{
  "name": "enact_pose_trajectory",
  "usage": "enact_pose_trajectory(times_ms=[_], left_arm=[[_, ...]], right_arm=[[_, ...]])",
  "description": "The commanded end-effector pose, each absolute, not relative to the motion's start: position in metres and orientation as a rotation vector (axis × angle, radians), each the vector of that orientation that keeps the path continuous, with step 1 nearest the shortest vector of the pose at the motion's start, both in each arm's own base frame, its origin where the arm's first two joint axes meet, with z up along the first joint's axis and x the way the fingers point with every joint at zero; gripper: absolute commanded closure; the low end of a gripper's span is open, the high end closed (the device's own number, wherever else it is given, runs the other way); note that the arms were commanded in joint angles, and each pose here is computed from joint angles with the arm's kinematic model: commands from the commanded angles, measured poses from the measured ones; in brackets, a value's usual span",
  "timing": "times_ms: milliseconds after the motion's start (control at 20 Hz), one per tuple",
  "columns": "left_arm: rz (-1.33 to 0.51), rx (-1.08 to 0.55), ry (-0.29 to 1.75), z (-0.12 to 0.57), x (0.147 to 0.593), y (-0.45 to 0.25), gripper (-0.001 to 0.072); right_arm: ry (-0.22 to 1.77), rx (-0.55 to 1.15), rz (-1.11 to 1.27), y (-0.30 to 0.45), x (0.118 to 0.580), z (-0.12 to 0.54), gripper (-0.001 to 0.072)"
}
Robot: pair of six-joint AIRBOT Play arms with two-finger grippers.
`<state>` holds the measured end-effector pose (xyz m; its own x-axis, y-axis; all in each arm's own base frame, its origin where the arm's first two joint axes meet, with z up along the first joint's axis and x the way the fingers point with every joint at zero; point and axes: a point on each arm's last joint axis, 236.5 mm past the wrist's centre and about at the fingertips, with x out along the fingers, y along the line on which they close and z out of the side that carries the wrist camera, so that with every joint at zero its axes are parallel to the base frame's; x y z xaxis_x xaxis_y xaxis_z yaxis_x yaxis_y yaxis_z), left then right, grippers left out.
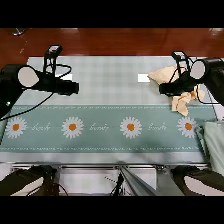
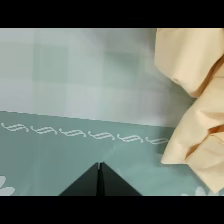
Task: Fold the shirts.
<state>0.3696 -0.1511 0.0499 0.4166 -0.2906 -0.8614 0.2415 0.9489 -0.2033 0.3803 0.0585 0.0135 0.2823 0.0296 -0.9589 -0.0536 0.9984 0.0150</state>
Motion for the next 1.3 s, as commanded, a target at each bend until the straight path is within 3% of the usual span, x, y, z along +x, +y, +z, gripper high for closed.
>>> enact_pose_trajectory(times_ms=[0, 650, 1000, 1050, 1100, 1150, 1200, 1250], left_arm=[[-0.334, -0.05, 1.092, 0.05, 0.37, -0.151, 0.068], [-0.334, -0.05, 1.092, 0.05, 0.37, -0.151, 0.0679], [-0.327, -0.087, 0.895, 0.072, 0.411, -0.158, 0.0678], [-0.324, -0.091, 0.871, 0.073, 0.418, -0.159, 0.0664], [-0.32, -0.096, 0.848, 0.072, 0.426, -0.16, 0.0498], [-0.316, -0.099, 0.834, 0.069, 0.433, -0.161, 0.0157], [-0.313, -0.099, 0.828, 0.064, 0.438, -0.161, 0.0005], [-0.307, -0.1, 0.838, 0.057, 0.441, -0.161, 0.0006]], right_arm=[[1.284, -0.022, 0.057, 0.059, 0.38, 0.013, 0.069], [1.281, -0.021, 0.057, 0.059, 0.381, 0.014, 0.069], [0.921, -0.077, 0.053, 0.055, 0.456, 0.052, 0.0687], [0.873, -0.099, 0.039, 0.049, 0.467, 0.057, 0.0582], [0.826, -0.092, -0.004, 0.039, 0.479, 0.06, 0.0169], [0.795, -0.097, -0.066, 0.019, 0.49, 0.059, 0.0083], [0.783, -0.089, -0.149, -0.009, 0.498, 0.053, 0.0083], [0.782, -0.042, -0.24, -0.039, 0.501, 0.044, 0.0083]])
